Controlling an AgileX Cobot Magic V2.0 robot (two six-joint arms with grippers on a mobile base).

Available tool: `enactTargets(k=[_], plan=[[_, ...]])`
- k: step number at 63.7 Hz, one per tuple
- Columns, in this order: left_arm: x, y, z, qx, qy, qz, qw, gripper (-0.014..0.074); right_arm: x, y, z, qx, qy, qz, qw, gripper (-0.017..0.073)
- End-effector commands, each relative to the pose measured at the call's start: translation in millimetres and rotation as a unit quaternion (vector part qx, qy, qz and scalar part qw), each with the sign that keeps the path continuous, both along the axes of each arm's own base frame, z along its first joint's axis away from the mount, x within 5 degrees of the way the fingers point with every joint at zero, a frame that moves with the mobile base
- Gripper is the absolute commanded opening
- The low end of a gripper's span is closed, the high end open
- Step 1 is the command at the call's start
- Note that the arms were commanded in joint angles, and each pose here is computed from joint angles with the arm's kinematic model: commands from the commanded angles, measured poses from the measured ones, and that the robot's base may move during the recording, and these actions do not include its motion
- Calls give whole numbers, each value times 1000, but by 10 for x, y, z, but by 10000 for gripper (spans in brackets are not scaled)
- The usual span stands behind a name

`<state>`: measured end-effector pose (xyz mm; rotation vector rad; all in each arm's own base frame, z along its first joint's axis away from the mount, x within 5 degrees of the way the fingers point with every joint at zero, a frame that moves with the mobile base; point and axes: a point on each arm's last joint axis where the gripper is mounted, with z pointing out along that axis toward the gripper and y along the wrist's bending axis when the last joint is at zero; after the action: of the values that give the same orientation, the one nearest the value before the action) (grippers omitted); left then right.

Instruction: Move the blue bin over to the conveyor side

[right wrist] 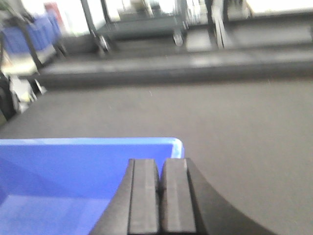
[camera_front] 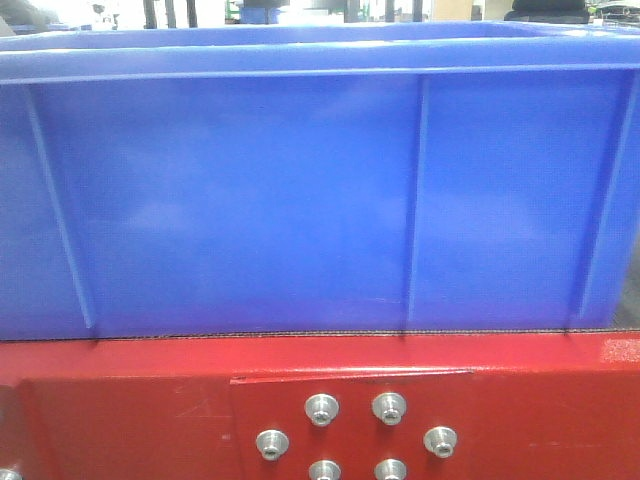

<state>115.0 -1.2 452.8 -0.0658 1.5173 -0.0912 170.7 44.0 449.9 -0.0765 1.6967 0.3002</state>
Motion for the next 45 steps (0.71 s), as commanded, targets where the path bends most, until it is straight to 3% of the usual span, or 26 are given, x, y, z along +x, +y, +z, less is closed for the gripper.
enactTargets(k=[1, 7, 18, 28, 45], plan=[[-107, 9, -188, 2, -17, 5, 1000, 12, -155, -48, -128, 8, -59, -1, 998, -83], [-169, 11, -408, 2, -29, 6, 1000, 12, -242, -69, -352, 4, -72, 0, 997, -83], [-239, 16, -862, 10, -53, 10, 998, 12, -426, -117, -751, -31, -90, 1, 995, -83], [-377, 15, -1275, 10, -25, 10, 1000, 12, -606, -161, -1109, -33, -80, 3, 996, -83], [-670, 12, -1627, 11, -17, 9, 1000, 12, -908, -235, -1552, -28, -102, 5, 994, -44]])
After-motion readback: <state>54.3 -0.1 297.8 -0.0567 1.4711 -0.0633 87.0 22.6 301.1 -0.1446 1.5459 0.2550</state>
